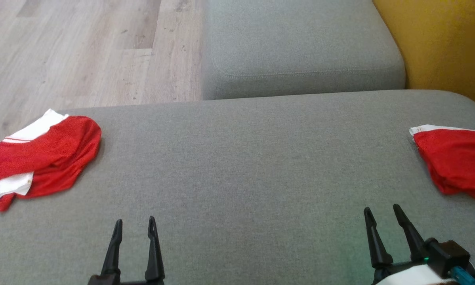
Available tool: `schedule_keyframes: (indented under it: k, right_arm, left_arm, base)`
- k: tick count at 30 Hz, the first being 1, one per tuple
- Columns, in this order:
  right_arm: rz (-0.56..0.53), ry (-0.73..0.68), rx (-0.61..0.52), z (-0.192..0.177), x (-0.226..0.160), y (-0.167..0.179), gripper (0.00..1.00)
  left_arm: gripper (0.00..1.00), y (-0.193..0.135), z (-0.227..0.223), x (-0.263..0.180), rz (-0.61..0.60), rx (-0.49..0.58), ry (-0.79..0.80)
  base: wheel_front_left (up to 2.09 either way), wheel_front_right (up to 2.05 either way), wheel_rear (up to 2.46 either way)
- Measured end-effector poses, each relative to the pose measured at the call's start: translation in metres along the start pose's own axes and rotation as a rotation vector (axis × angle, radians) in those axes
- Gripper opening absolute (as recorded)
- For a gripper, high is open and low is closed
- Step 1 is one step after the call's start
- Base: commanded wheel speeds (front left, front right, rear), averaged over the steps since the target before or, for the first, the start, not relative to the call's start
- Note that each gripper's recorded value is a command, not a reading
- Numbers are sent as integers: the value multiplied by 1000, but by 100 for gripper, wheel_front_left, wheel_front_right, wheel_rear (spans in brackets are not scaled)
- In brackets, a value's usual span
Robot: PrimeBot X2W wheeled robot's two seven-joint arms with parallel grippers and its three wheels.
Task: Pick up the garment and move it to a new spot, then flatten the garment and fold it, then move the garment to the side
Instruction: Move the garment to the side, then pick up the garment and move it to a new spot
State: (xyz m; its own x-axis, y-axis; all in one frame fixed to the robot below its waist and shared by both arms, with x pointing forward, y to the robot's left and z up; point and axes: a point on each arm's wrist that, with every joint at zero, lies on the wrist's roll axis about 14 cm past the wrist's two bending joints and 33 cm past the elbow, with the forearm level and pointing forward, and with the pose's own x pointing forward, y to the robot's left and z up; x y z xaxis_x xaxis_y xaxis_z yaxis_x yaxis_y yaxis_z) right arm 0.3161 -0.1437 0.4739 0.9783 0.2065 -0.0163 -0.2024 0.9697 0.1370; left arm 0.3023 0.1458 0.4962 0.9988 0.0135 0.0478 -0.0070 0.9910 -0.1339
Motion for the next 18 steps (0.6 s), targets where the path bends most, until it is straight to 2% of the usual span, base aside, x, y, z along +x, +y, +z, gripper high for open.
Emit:
schedule_keyframes:
  k: [18]
  right_arm:
    - [-4, -3, -14, 1, 2, 0, 100]
  left_arm:
    - [100, 1, -8, -1, -10, 19, 23]
  base:
    - [0, 0, 0]
